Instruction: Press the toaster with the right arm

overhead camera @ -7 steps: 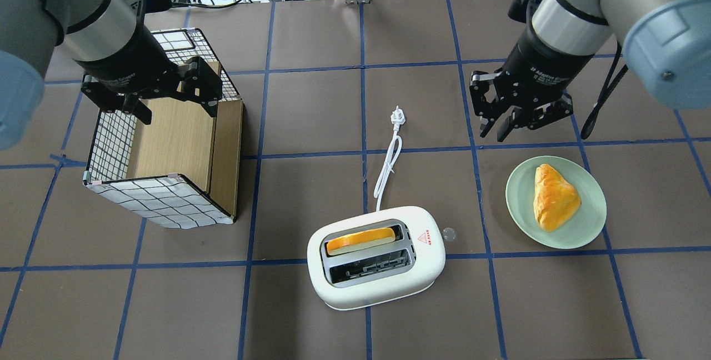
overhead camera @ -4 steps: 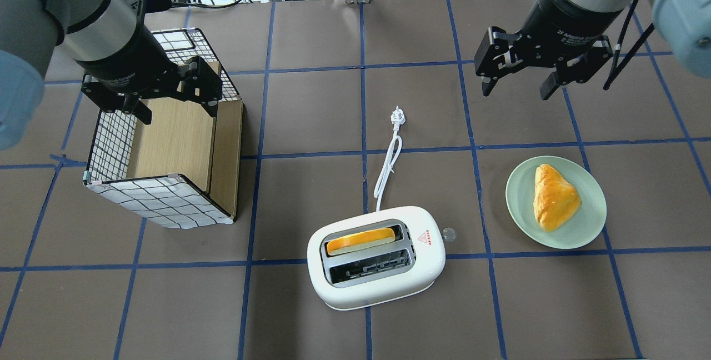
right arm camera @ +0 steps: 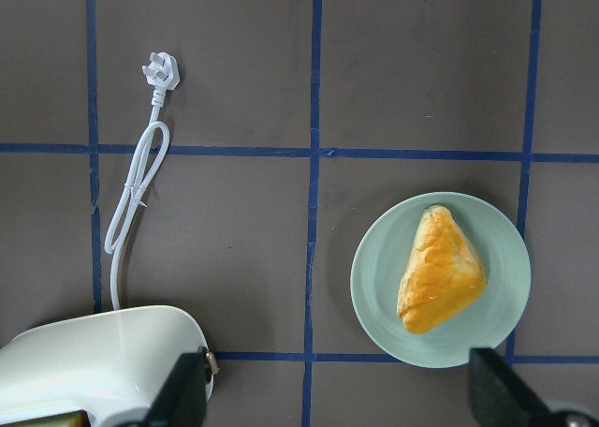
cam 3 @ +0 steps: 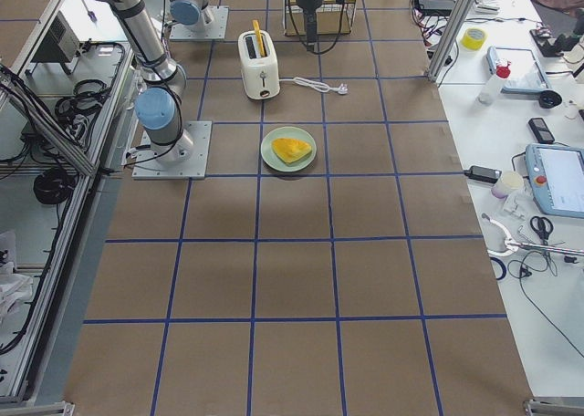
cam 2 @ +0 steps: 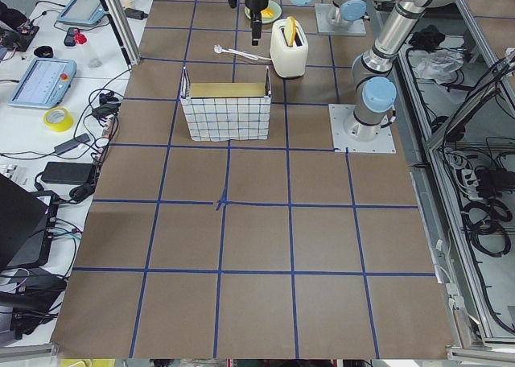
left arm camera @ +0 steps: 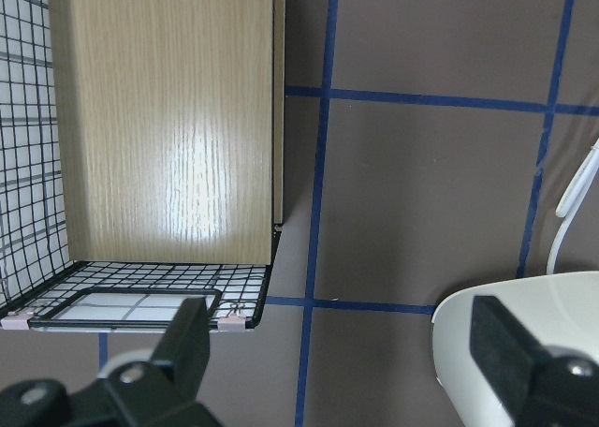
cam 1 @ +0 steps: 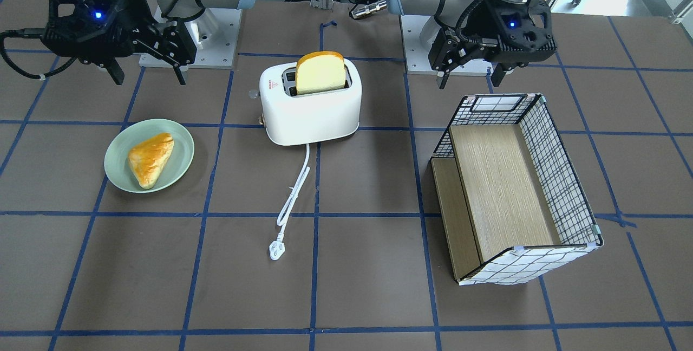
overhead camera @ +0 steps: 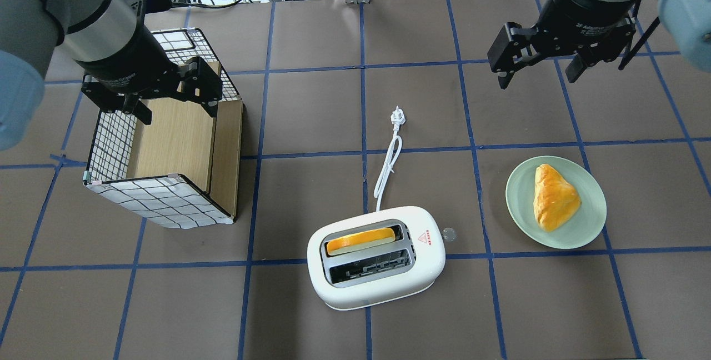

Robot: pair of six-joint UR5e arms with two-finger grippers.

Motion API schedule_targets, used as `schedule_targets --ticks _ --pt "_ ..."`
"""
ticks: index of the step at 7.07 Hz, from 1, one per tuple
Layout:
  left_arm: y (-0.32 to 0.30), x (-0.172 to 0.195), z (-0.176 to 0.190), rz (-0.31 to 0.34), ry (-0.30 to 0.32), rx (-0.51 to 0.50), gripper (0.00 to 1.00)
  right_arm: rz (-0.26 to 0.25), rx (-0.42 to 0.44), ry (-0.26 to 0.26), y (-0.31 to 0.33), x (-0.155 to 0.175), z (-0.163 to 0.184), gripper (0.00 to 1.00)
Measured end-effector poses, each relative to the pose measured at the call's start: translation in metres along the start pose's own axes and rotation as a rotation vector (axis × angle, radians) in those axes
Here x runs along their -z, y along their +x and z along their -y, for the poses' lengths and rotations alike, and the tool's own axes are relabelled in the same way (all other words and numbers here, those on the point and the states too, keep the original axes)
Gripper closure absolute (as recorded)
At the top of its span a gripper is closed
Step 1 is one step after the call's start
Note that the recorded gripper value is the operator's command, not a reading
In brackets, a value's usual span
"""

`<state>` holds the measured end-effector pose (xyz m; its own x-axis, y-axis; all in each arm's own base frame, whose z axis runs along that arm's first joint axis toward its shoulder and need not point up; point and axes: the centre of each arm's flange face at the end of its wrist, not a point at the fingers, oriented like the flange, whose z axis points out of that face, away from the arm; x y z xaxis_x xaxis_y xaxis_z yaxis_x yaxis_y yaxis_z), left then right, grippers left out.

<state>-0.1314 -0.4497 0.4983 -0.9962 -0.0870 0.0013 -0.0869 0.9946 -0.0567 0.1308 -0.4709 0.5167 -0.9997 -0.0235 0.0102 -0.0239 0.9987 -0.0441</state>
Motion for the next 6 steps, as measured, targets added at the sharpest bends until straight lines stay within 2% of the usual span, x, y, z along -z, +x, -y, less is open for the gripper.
schedule_targets --ticks 2,5,6 --pt "0.0 0.0 0.0 0.0 0.0 0.0 0.0 0.001 -0.015 -0.01 -0.001 0.0 0.002 0.0" --pt "0.0 0.0 0.0 0.0 0.0 0.0 0.0 0.001 -0.004 -0.053 -0.003 0.011 0.02 0.0" --pt "0.0 0.0 0.0 0.0 0.0 0.0 0.0 -0.002 0.006 -0.046 -0.004 0.014 0.024 0.0"
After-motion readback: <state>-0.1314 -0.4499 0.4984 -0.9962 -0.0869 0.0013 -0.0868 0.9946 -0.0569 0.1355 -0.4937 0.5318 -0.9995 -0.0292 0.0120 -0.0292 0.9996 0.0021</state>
